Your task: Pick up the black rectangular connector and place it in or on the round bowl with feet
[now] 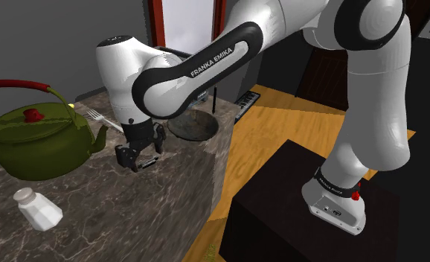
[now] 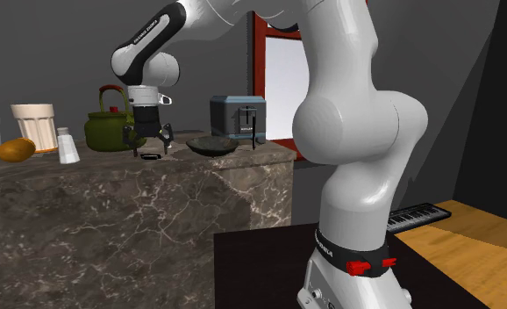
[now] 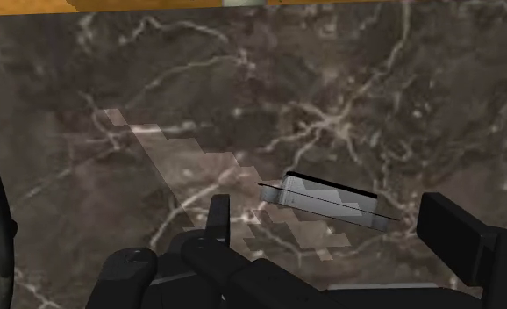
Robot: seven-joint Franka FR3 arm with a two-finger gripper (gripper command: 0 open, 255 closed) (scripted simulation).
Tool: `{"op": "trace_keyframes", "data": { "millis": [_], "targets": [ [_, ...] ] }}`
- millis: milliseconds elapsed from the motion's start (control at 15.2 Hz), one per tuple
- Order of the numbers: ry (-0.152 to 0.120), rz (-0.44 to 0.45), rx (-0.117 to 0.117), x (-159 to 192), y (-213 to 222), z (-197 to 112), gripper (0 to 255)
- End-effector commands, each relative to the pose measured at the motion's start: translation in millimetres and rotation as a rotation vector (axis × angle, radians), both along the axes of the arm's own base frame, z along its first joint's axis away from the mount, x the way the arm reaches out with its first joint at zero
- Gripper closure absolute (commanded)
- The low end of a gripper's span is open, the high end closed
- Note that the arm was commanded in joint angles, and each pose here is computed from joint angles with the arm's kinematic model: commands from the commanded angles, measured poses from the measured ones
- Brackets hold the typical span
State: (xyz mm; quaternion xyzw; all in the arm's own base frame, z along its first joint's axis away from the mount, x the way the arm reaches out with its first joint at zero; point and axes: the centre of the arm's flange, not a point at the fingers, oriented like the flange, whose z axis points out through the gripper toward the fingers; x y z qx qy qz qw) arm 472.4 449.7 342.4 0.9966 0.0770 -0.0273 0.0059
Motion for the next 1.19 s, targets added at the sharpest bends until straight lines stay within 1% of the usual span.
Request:
{"op": "trace_keyframes", "data": {
  "millis": [0,66,660,1122],
  "targets": [
    [0.000,0.000,0.000,0,0,0,0],
    [0.000,0.000,0.000,0,0,0,255],
    [0.000,0.000,0.000,0,0,0,255],
    [0.000,0.000,0.000,0,0,37,255]
  ]
}}
